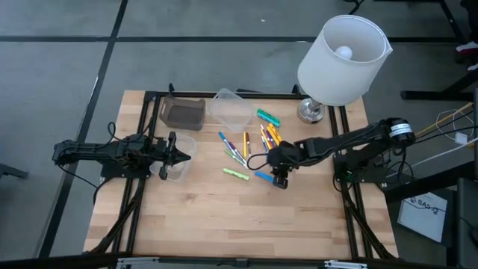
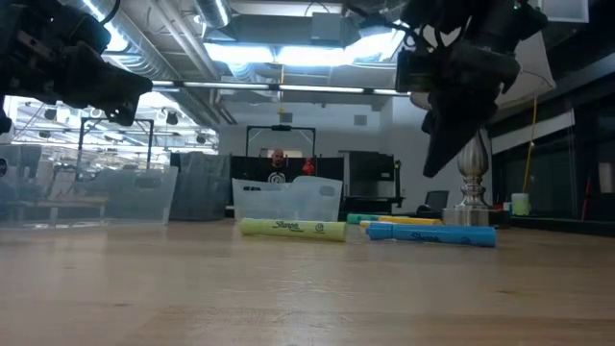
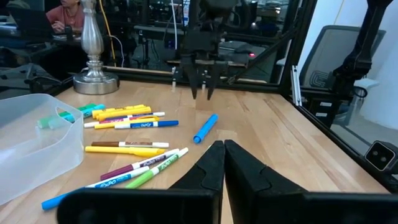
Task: Pick & Place Markers
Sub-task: Put the blue highlighter into the top transparent bin
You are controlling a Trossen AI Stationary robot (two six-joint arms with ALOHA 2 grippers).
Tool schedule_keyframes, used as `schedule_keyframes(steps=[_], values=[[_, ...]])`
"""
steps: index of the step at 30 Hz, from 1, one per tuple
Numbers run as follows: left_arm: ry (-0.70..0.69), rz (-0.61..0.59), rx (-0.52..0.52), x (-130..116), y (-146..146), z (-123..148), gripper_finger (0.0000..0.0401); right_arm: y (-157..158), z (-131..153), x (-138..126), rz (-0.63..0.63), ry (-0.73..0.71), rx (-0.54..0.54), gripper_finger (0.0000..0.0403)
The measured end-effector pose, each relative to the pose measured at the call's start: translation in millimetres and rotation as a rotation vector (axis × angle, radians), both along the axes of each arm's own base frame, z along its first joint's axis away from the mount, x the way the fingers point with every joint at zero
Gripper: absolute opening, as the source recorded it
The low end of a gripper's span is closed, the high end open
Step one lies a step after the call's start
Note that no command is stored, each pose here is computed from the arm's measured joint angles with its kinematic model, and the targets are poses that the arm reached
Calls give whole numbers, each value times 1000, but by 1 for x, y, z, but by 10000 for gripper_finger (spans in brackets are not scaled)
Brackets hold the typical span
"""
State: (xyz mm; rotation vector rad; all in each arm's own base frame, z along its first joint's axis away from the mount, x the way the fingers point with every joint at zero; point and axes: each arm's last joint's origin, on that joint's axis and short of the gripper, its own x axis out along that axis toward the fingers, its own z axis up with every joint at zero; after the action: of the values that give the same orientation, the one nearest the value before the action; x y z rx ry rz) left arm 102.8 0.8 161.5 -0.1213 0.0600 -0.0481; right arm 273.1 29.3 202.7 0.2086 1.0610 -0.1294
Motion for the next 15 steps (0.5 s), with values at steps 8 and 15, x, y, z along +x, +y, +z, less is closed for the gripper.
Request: schedule_keyframes(steps=[8,15], values=[[1,0,0,0,0,0,6,9,-19,8,25,56,-6,139],[1,0,0,0,0,0,6,22,-27,16,63,14,3,139]])
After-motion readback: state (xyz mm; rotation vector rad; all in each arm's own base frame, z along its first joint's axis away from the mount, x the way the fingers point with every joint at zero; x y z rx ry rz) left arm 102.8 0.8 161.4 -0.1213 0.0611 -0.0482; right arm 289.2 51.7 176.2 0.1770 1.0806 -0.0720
